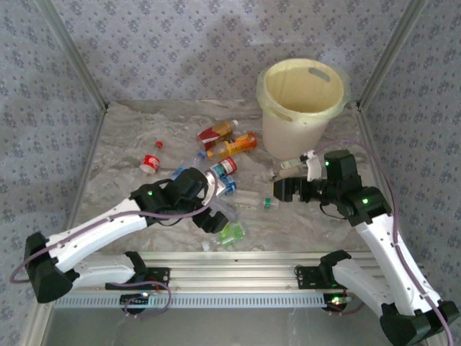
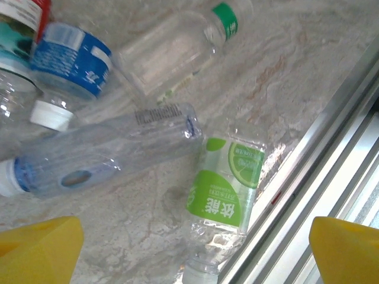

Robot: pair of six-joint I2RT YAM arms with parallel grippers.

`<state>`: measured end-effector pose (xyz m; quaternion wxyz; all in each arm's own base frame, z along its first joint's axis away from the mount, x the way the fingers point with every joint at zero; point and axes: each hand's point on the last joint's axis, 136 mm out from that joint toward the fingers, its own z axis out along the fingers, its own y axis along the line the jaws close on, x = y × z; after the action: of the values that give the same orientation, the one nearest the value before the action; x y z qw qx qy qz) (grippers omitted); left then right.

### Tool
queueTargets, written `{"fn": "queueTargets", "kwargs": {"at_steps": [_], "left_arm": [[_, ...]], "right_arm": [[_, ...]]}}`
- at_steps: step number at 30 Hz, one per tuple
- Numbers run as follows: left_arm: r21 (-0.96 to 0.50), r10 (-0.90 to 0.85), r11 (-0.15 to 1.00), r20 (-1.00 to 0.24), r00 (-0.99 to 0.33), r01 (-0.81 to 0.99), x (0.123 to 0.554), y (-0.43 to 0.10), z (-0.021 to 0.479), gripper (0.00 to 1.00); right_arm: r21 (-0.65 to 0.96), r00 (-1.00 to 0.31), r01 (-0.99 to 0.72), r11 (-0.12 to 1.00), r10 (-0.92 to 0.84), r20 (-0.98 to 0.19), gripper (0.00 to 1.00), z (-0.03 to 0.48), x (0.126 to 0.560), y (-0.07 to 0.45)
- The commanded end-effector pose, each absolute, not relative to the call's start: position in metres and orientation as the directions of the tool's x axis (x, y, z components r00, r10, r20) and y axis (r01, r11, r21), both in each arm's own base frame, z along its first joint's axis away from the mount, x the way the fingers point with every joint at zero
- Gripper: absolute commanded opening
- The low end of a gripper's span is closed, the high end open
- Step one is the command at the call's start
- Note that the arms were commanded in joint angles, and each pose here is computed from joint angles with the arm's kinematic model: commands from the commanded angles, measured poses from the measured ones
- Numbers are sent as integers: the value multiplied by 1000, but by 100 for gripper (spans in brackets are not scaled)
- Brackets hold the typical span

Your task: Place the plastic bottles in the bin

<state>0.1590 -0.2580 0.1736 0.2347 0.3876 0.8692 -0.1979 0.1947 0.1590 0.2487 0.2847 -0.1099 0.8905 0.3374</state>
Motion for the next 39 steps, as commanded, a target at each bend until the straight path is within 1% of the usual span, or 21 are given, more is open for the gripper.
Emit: {"fn": "queueTargets", "kwargs": {"at_steps": [1,8,17,19,26,31,34,39], "left_arm": [[-159,619,620,-502,-604,768,152,-262,155,98],[-127,709,586,-397,-583,800,142,-271,116,99],[-108,785,533,-306,-539,839,127,-278,82,99],[-111,786,524,-320,-529,845,128,-284,78,98],[-83,812,521,-259,-524,849,126,-280,56,93],[-71,834,503,-222,-505,861,122,-281,45,92],[-61,840,503,-201,-504,862,120,-278,41,85],[-65,850,494,-173,-497,867,116,-277,33,79]], "right_arm": [[564,-876,-361,743,-64,-477,100,227,162,160],[558,-865,-380,738,-70,-496,100,222,159,161],[548,-849,-397,736,-67,-524,100,223,163,162],[547,-844,-400,735,-64,-532,100,224,163,161],[554,-839,-405,728,-56,-541,100,229,160,161],[551,-833,-413,725,-56,-551,100,232,162,161],[551,-832,-414,725,-56,-552,100,231,162,161],[538,-833,-401,741,-51,-550,100,228,163,158]]}}
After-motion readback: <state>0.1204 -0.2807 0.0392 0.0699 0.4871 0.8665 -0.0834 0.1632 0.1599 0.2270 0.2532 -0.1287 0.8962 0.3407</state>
